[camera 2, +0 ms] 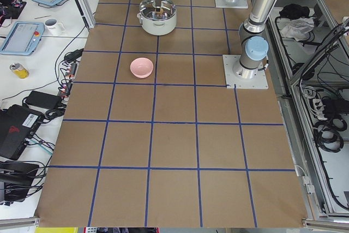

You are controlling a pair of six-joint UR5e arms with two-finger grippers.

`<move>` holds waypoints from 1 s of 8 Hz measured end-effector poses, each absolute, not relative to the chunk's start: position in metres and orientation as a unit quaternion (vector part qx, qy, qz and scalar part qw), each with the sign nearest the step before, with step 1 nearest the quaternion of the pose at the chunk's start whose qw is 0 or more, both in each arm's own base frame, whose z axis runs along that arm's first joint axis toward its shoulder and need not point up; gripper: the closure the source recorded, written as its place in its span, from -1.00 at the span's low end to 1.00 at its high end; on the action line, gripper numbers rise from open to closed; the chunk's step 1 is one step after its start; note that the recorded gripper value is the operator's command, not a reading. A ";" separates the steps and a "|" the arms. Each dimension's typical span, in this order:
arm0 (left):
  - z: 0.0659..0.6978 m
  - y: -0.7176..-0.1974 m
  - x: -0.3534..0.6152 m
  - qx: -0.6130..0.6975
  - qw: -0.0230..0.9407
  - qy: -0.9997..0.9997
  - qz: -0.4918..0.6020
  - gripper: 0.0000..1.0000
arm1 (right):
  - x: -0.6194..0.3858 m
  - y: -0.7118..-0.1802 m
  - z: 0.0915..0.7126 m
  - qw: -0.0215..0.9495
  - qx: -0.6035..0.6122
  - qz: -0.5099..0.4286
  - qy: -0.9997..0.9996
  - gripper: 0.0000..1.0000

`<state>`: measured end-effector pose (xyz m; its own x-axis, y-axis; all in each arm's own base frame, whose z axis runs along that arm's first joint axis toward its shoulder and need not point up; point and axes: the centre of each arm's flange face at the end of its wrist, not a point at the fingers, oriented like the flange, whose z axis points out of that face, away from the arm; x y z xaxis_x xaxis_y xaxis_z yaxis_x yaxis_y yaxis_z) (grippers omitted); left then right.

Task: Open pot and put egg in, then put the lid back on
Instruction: 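Lower the glass lid onto the pot with the right gripper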

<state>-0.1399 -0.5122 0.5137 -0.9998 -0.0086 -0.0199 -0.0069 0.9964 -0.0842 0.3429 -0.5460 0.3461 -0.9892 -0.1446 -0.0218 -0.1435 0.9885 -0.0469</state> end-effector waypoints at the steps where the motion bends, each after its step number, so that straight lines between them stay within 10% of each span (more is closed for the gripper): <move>1: 0.514 -0.512 -0.140 -0.004 0.010 0.999 -0.042 -1.00 | 0.343 -0.545 0.348 0.014 -0.072 -0.023 0.997 -1.00; 8: 0.513 -0.512 -0.140 -0.004 0.010 0.999 -0.042 -1.00 | 0.343 -0.543 0.354 0.017 -0.066 -0.026 0.997 -1.00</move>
